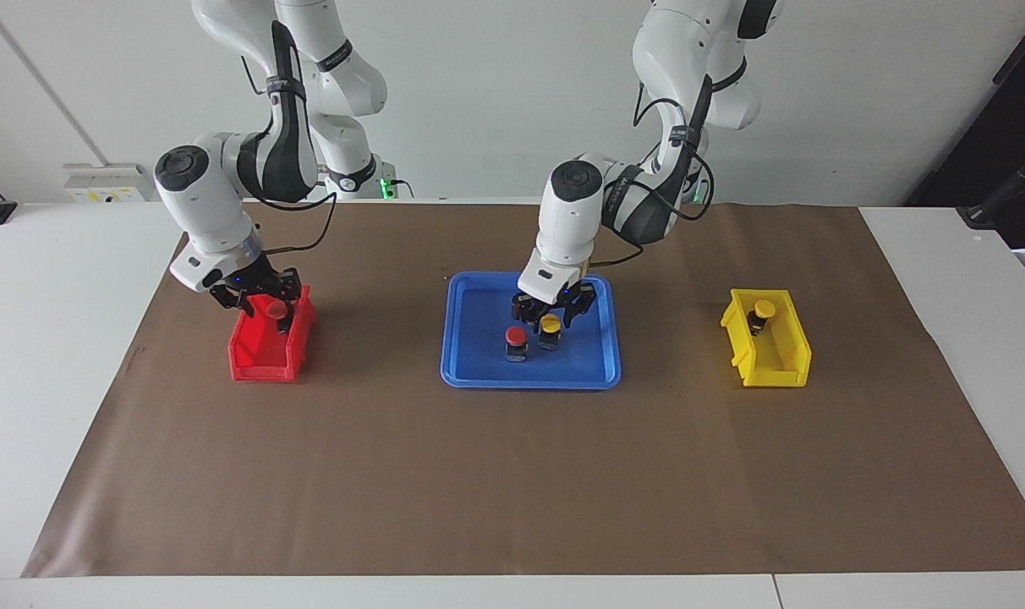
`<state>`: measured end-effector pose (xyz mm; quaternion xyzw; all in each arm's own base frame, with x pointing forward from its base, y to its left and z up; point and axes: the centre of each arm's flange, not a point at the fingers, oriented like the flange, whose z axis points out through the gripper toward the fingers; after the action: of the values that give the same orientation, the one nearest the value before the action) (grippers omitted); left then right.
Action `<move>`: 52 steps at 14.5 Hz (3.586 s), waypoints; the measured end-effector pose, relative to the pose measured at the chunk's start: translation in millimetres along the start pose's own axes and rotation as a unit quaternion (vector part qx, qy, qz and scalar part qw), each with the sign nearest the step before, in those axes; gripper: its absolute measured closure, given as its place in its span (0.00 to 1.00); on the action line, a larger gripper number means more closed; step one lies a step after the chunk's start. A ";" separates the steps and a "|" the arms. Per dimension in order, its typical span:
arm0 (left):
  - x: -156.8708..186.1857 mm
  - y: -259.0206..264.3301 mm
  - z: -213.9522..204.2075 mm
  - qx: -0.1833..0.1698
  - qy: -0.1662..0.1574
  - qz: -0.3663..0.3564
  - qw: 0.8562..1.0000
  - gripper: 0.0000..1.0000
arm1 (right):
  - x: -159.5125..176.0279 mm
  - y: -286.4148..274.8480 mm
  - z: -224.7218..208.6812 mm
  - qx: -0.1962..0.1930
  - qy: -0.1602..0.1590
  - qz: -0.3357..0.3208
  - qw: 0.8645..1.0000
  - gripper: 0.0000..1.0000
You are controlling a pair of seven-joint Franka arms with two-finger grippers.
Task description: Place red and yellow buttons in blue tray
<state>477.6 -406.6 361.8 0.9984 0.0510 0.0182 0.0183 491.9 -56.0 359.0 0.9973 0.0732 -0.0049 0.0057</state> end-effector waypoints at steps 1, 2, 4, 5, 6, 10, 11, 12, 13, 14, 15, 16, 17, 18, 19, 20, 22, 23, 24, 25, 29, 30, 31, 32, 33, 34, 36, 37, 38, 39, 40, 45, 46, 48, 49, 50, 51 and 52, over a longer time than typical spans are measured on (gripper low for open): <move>8.4 -4.0 -11.4 0.007 -0.005 -0.001 1.000 0.17 | -0.4 -0.1 0.6 0.000 -0.001 -0.001 1.000 0.25; 21.0 -12.6 -29.5 0.016 -0.012 0.002 1.000 0.17 | -0.8 -0.2 1.2 0.000 -0.001 -0.005 1.000 0.26; 48.7 -47.1 -76.2 0.031 -0.030 0.025 0.999 0.15 | -2.4 -0.2 3.6 0.001 -0.004 -0.010 1.000 0.34; 60.7 -73.7 -99.5 0.036 -0.040 0.043 0.998 0.09 | -3.2 -0.2 4.8 0.001 -0.004 -0.011 1.000 0.34; 72.2 -104.7 -121.0 0.037 -0.047 0.059 0.996 0.00 | -3.6 -0.1 5.5 0.001 -0.003 -0.012 1.000 0.43; 108.2 -249.6 -197.6 0.024 -0.042 0.098 0.994 0.00 | -5.6 -0.3 11.1 -0.002 0.007 -0.019 1.000 0.52; 112.2 -284.4 -211.6 0.021 -0.039 0.108 0.993 0.00 | -5.9 -0.5 11.8 -0.002 0.008 -0.019 1.000 0.59; 114.7 -312.7 -221.8 0.019 -0.036 0.115 0.993 0.00 | -5.6 -0.5 11.4 -0.002 0.009 -0.021 1.000 0.59; 116.2 -335.3 -228.5 0.017 -0.032 0.122 0.992 0.00 | -5.1 -0.3 10.4 -0.002 0.008 -0.027 1.000 0.59; 116.9 -349.5 -229.4 0.017 -0.030 0.125 0.992 0.00 | -3.3 0.3 6.2 0.000 0.001 -0.037 0.999 0.59; 117.2 -357.5 -221.6 0.016 -0.023 0.124 0.992 0.00 | 1.2 1.6 -5.0 0.004 -0.014 -0.045 0.999 0.59; 116.6 -361.9 -206.4 0.016 -0.013 0.122 0.992 0.00 | 8.5 3.0 -23.0 0.008 -0.029 -0.048 0.998 0.59; 113.6 -365.2 -183.4 0.015 -0.005 0.120 0.993 0.00 | 18.0 2.0 -47.4 0.011 -0.041 -0.052 0.998 0.59; 108.9 -369.0 -158.5 0.015 -0.002 0.118 0.993 0.00 | 28.9 -4.9 -74.9 0.012 -0.049 -0.053 0.997 0.59; 103.6 -373.8 -134.0 0.015 -0.005 0.115 0.993 0.02 | 42.4 -22.7 -101.4 0.010 -0.052 -0.043 0.998 0.59; 98.4 -377.4 -114.3 0.015 -0.015 0.114 0.993 0.03 | 58.4 -52.5 -121.9 0.006 -0.047 -0.025 0.999 0.59; 89.4 -381.5 -87.4 0.016 -0.035 0.114 0.993 0.11 | 88.7 -143.6 -136.1 0.002 -0.015 0.021 1.000 0.59; 86.0 -382.5 -78.7 0.016 -0.040 0.114 0.993 0.11 | 97.6 -194.9 -130.1 0.004 0.005 0.042 0.999 0.59; 83.4 -383.0 -71.8 0.016 -0.040 0.114 0.992 0.16 | 102.6 -246.6 -116.6 0.008 0.021 0.060 0.998 0.59; 81.4 -383.4 -66.0 0.016 -0.040 0.115 0.993 0.16 | 105.2 -291.5 -97.5 0.014 0.030 0.072 0.997 0.59; 76.2 -384.4 -51.0 0.016 -0.043 0.115 0.992 0.25 | 122.2 -344.2 -20.4 0.017 0.027 0.086 0.996 0.59; 76.0 -384.6 -47.6 0.016 -0.043 0.115 0.992 0.29 | 124.6 -342.5 -12.2 0.015 0.023 0.088 0.996 0.59; 75.4 -385.2 -43.4 0.016 -0.044 0.115 0.992 0.29 | 125.7 -340.8 -8.7 0.013 0.021 0.090 0.996 0.59; 74.6 -387.1 -38.4 0.016 -0.044 0.113 0.992 0.29 | 126.0 -340.2 -7.5 0.013 0.022 0.090 0.996 0.59; 74.1 -389.8 -33.9 0.016 -0.043 0.111 0.993 0.29 | 125.4 -340.3 -5.6 0.014 0.023 0.090 0.996 0.59; 73.8 -392.3 -30.1 0.016 -0.041 0.109 0.993 0.30 | 124.3 -340.3 -2.2 0.014 0.024 0.090 0.996 0.59; 72.1 -395.6 -23.7 0.016 -0.044 0.108 0.993 0.30 | 122.0 -339.4 3.5 0.013 0.021 0.090 0.996 0.54; 71.8 -395.8 -21.8 0.016 -0.044 0.109 0.993 0.30 | 122.6 -338.5 2.2 0.013 0.021 0.091 0.996 0.49; 71.2 -395.9 -20.0 0.016 -0.045 0.109 0.993 0.30 | 124.7 -335.6 -3.8 0.012 0.021 0.093 0.995 0.38; 70.7 -396.0 -17.9 0.016 -0.045 0.109 0.993 0.36 | 128.3 -329.7 -18.4 0.008 0.016 0.098 0.995 0.28; 70.8 -396.1 -15.0 0.016 -0.041 0.109 0.993 0.47 | 132.6 -319.0 -42.2 0.003 0.009 0.106 0.994 0.18; 85.5 -394.4 -36.7 0.016 -0.031 0.109 0.993 0.59 | 114.7 -186.3 -186.1 -0.007 -0.009 0.109 0.994 0.00; 96.3 -392.3 -62.5 0.016 -0.036 0.109 0.993 0.59 | 102.2 -149.0 -207.2 -0.006 -0.013 0.108 0.994 0.00; 116.1 -377.0 -134.5 0.018 -0.042 0.080 0.996 0.59 | 74.7 -85.9 -239.1 -0.004 -0.021 0.109 0.994 0.00; 117.4 -349.9 -156.4 0.020 -0.036 0.053 0.998 0.59 | 63.6 -65.1 -248.4 -0.003 -0.026 0.112 0.993 0.00; 110.5 -305.6 -160.4 0.020 -0.028 0.029 0.999 0.59 | 55.9 -51.4 -255.1 -0.002 -0.032 0.116 0.993 0.00; 95.5 -253.4 -152.3 0.021 -0.026 0.015 0.999 0.59 | 51.7 -42.0 -260.0 -0.002 -0.035 0.117 0.992 0.00; 75.1 -202.7 -138.5 0.022 -0.026 0.010 0.999 0.59 | 49.5 -33.1 -264.0 -0.001 -0.035 0.119 0.992 0.00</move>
<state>526.4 -192.5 494.9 0.9991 0.0406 -0.0089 -0.0029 538.4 -12.8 622.0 0.9981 -0.0458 -0.0393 0.0101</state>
